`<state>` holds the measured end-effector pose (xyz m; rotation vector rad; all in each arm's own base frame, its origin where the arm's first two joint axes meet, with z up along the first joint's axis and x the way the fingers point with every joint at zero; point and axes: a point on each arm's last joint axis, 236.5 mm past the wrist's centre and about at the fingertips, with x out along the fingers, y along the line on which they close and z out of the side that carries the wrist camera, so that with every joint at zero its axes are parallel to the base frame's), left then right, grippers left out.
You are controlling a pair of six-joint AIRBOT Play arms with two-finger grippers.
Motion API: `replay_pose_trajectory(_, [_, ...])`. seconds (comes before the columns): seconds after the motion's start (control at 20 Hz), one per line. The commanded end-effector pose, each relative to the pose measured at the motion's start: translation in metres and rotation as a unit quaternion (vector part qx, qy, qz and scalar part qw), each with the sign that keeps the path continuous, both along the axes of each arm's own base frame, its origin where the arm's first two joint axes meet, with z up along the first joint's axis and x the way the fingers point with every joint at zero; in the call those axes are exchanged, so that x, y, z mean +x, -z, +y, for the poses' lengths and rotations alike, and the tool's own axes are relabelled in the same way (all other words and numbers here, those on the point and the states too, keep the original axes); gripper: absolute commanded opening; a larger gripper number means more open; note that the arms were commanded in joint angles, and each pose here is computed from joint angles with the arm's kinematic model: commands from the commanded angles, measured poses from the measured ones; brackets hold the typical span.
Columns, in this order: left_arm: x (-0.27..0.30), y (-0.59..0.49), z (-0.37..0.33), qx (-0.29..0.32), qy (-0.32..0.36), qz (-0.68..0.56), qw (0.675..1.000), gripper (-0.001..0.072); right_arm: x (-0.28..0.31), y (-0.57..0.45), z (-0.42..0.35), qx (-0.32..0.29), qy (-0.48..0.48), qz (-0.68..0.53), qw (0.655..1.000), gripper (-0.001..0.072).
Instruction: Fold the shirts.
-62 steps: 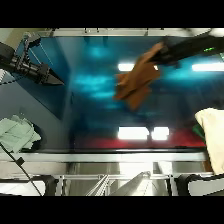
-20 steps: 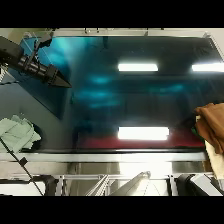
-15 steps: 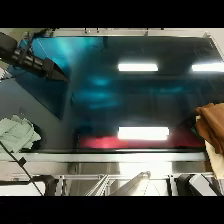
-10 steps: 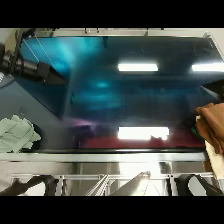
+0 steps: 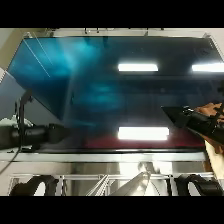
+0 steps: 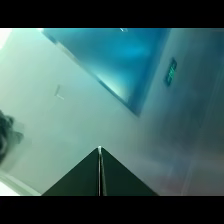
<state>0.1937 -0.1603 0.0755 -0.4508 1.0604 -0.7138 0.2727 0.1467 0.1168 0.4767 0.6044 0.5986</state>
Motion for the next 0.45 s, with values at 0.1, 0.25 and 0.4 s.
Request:
replay_pose_trajectory(0.1, [-0.02,0.0,-0.001,-0.003,-0.021,-0.046,0.999,0.0027,-0.002,0.006,0.004,0.006,0.002,-0.004,1.0,0.0017])
replay_pose_trajectory(0.25, [-0.021,-0.009,0.001,-0.005,-0.038,-0.067,0.997,0.0027,-0.002,0.006,0.004,0.007,0.002,-0.003,1.0,0.0017])
replay_pose_trajectory(0.4, [-0.024,-0.012,0.001,-0.011,-0.048,-0.062,0.997,0.0027,-0.003,0.006,0.004,0.007,0.002,-0.003,1.0,0.0017])
